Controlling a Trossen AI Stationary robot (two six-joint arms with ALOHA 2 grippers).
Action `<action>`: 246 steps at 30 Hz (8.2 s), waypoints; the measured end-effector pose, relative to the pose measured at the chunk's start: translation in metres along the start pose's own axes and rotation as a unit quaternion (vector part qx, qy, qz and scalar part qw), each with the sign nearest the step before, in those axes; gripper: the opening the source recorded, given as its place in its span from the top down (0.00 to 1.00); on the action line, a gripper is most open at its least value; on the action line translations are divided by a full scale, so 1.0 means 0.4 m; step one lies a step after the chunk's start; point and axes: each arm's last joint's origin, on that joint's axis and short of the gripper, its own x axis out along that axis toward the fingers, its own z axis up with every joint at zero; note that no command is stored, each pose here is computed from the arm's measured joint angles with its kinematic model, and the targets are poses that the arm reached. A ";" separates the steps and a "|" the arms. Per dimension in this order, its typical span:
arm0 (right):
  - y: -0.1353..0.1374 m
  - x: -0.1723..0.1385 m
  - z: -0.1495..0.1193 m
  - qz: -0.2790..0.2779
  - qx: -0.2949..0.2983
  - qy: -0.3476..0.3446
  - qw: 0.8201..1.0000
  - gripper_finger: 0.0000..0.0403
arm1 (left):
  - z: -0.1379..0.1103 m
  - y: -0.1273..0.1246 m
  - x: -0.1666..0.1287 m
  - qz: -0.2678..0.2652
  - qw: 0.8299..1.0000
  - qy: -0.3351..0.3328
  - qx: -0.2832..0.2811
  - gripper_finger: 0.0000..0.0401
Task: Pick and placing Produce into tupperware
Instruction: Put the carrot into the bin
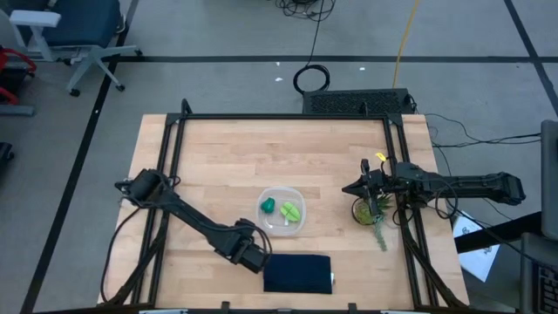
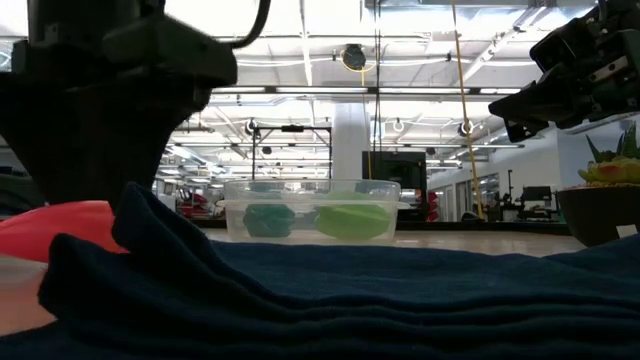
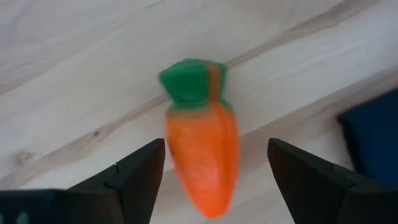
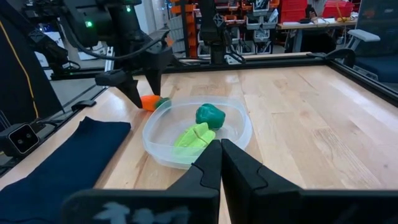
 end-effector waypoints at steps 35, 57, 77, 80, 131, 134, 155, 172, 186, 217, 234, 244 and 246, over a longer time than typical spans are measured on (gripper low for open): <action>0.000 0.000 0.000 0.000 0.006 0.000 1.000 1.00 | 0.003 -0.020 0.036 -0.013 0.978 0.022 0.206 0.59; 0.000 0.000 0.000 0.000 0.013 0.000 1.000 1.00 | 0.032 0.019 -0.092 -0.043 0.971 -0.064 0.225 0.61; 0.000 0.000 0.004 0.001 0.040 -0.007 0.999 1.00 | 0.058 0.121 -0.302 -0.085 0.917 -0.233 0.314 0.60; 0.000 0.000 0.006 0.001 0.034 -0.012 0.999 1.00 | 0.063 0.139 -0.324 -0.084 0.910 -0.244 0.323 0.61; 0.002 -0.001 0.023 0.003 0.000 -0.046 0.999 1.00 | 0.357 0.079 -0.129 -0.264 0.832 -0.307 0.378 0.59; 0.001 0.000 0.022 0.003 0.001 -0.044 0.999 1.00 | 0.349 0.072 -0.115 -0.275 0.829 -0.290 0.390 0.59; -0.001 0.007 0.013 0.000 -0.005 -0.027 1.000 1.00 | 0.314 0.051 -0.058 -0.248 0.806 -0.253 0.474 0.59; -0.001 0.007 0.013 0.000 -0.002 -0.027 1.000 1.00 | 0.287 0.048 -0.059 -0.228 0.857 -0.264 0.378 0.59; -0.001 0.007 0.013 0.000 -0.002 -0.025 1.000 1.00 | 0.251 0.012 0.025 -0.197 0.880 -0.262 0.345 0.59; -0.001 0.007 0.012 0.000 -0.005 -0.025 1.000 1.00 | 0.275 0.034 0.051 -0.178 0.836 -0.203 0.478 0.59; -0.001 0.007 0.012 0.000 -0.005 -0.024 1.000 1.00 | 0.314 0.045 0.056 -0.215 0.842 -0.163 0.466 0.59; -0.001 0.007 0.012 0.000 -0.005 -0.024 1.000 1.00 | 0.315 0.045 0.056 -0.204 0.820 -0.176 0.506 0.59; -0.001 0.007 0.012 0.000 -0.005 -0.024 1.000 1.00 | 0.315 0.046 0.056 -0.202 0.815 -0.178 0.513 0.59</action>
